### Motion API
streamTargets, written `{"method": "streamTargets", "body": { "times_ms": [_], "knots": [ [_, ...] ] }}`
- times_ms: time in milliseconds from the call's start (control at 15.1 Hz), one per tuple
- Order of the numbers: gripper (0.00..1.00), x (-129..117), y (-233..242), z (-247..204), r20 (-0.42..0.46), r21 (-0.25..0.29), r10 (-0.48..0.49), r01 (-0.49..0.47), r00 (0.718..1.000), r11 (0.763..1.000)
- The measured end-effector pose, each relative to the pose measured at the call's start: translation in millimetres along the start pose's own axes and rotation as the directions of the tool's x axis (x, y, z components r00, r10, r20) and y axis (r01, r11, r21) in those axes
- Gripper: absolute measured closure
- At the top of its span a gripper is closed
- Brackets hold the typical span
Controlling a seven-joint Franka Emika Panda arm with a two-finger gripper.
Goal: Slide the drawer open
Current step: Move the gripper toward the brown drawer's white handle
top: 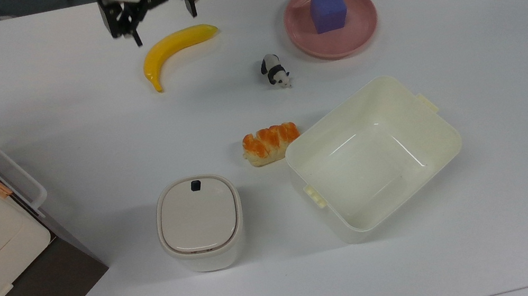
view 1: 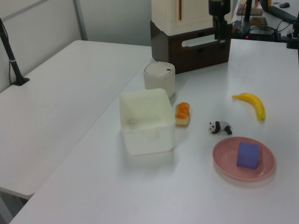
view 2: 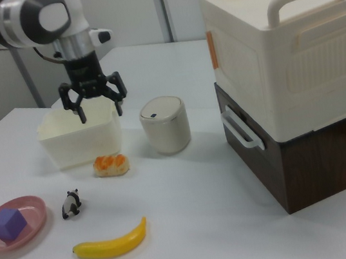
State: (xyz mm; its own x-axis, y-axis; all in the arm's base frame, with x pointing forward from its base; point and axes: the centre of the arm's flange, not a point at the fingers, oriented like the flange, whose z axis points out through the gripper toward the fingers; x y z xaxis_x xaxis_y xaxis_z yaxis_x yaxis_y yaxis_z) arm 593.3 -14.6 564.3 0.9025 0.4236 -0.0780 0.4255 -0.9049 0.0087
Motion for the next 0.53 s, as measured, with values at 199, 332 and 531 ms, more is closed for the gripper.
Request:
{"method": "streamTargets", "body": {
  "times_ms": [199, 332, 531],
  "knots": [
    [0.0, 15.0, 20.2, 18.7, -0.03, -0.052, -0.053, 0.051, 0.998, 0.997],
    [0.0, 21.0, 33.5, 25.7, -0.04, -0.112, -0.085, 0.08, 0.996, 0.99],
    [0.0, 29.3, 50.4, 38.7, -0.039, -0.176, -0.166, 0.157, 0.985, 0.972]
  ]
}}
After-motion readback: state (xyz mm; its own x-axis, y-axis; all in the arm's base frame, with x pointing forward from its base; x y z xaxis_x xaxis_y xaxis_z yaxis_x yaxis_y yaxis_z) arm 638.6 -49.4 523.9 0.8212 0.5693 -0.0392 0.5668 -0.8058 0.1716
